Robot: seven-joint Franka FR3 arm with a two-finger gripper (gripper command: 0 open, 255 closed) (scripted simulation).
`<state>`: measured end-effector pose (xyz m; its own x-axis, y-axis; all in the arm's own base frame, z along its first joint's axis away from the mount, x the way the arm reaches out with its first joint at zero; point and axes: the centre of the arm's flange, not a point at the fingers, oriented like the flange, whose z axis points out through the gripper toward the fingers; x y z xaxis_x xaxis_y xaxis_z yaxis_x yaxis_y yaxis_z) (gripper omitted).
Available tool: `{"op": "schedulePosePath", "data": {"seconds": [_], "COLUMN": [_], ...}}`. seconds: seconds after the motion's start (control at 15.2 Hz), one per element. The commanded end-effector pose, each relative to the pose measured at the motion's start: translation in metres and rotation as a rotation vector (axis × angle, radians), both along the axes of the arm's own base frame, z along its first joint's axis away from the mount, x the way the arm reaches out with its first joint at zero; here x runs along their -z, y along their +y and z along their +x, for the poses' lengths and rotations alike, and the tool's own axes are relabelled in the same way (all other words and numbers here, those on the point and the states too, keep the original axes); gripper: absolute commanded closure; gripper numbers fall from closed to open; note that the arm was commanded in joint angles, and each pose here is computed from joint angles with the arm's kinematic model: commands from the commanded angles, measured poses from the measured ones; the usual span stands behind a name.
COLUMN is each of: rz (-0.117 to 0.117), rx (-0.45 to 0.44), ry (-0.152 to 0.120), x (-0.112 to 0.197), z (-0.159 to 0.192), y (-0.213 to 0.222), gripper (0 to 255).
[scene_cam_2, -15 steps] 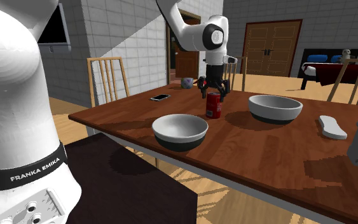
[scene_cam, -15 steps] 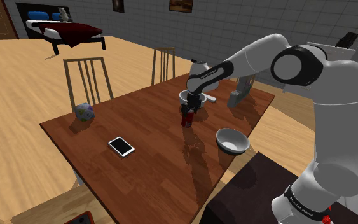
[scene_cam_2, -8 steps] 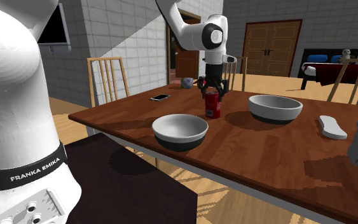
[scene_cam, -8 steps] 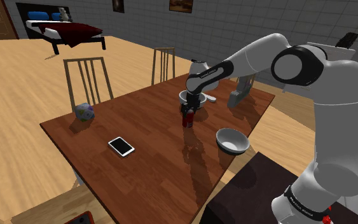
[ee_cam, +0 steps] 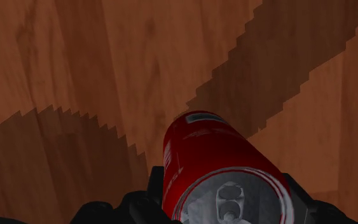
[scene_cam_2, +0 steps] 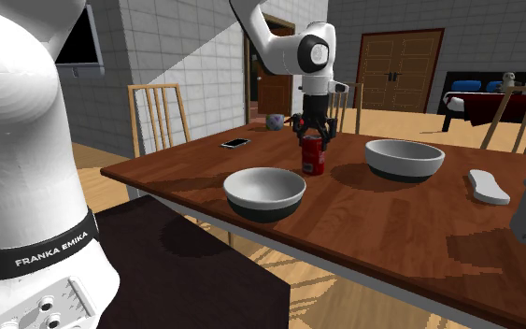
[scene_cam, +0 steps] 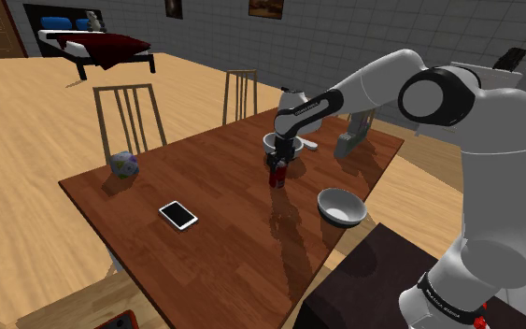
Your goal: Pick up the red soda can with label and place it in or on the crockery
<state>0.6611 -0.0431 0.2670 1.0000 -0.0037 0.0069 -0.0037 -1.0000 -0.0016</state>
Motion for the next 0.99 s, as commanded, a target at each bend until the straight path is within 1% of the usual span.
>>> {"op": "schedulePosePath", "data": {"seconds": [0.0,0.92], "rz": [0.0,0.0], "rx": [0.0,0.0], "ry": [0.004,0.004], "x": [-0.003,-0.077], "z": [0.0,0.0], "y": [0.0,0.0], "gripper": [255,255]}}
